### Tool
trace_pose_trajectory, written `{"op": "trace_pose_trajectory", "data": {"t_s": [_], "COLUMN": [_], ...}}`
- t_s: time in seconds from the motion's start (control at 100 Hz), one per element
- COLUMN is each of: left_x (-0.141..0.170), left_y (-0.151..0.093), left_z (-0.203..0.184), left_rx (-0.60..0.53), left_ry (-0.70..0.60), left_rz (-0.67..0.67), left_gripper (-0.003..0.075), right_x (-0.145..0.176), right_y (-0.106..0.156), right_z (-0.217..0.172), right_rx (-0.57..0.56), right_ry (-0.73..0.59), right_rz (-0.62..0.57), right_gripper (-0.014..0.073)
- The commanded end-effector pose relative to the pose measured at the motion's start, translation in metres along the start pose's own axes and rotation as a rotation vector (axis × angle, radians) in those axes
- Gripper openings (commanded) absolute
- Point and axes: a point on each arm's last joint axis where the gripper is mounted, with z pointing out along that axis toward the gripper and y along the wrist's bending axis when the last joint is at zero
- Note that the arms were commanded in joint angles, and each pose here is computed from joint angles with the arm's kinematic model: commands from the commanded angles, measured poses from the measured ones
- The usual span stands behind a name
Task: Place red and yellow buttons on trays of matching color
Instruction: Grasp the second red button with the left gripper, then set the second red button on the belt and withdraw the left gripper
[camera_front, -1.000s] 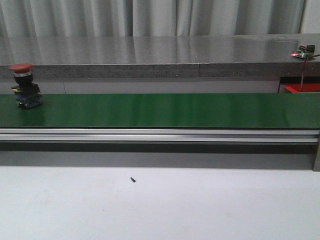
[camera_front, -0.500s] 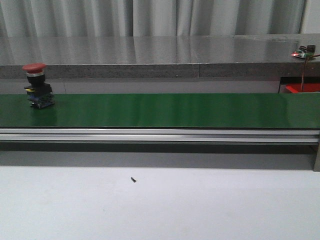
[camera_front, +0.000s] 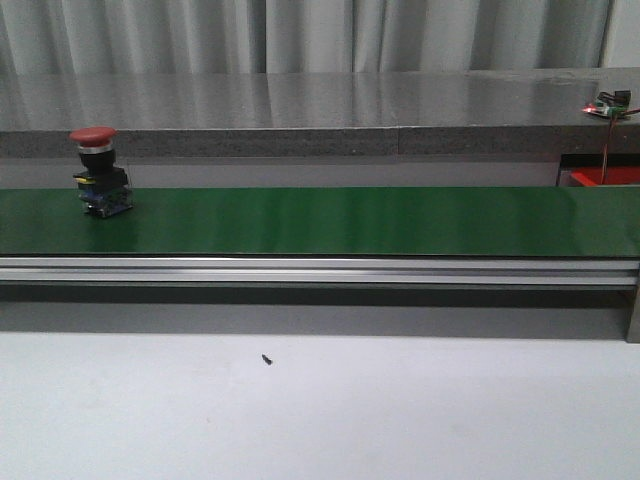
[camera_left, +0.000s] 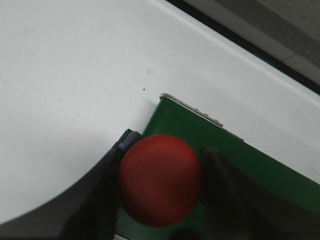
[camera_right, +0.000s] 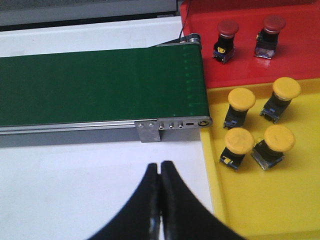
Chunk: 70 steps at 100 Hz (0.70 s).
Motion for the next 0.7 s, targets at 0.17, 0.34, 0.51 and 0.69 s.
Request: {"op": "trace_pose_trajectory", "data": {"t_s": [0.17,0.34,0.51,0.69], "left_x": [0.013,0.022,0.029,0.033], "left_y": [-0.018,-0.021,-0.016,-0.014], "left_z": [-0.002,0.011,0.020,0.029], "left_rx": [0.088,0.086,0.072,0.068], "left_ry": [-0.060,-0.068,-0.067,-0.031], "left_rz": [0.028,0.031,0.020,0.013], "left_gripper": [0.0292,0.0292,0.0292,0.0292], "right_x": [-0.011,-0.011,-0.011,-0.011], "right_y": [0.001,0.001,0.001,0.001], "right_z": [-0.004,-0.004,-0.004,-0.004], "right_rx": [-0.005,-0.005,-0.005,-0.005], "right_ry": [-0.081,-0.081,-0.081,-0.081], "right_rz": [-0.015,-0.015,-0.015,-0.015], "right_gripper": [-0.0017,-0.0017,-0.0017,-0.0017]}}
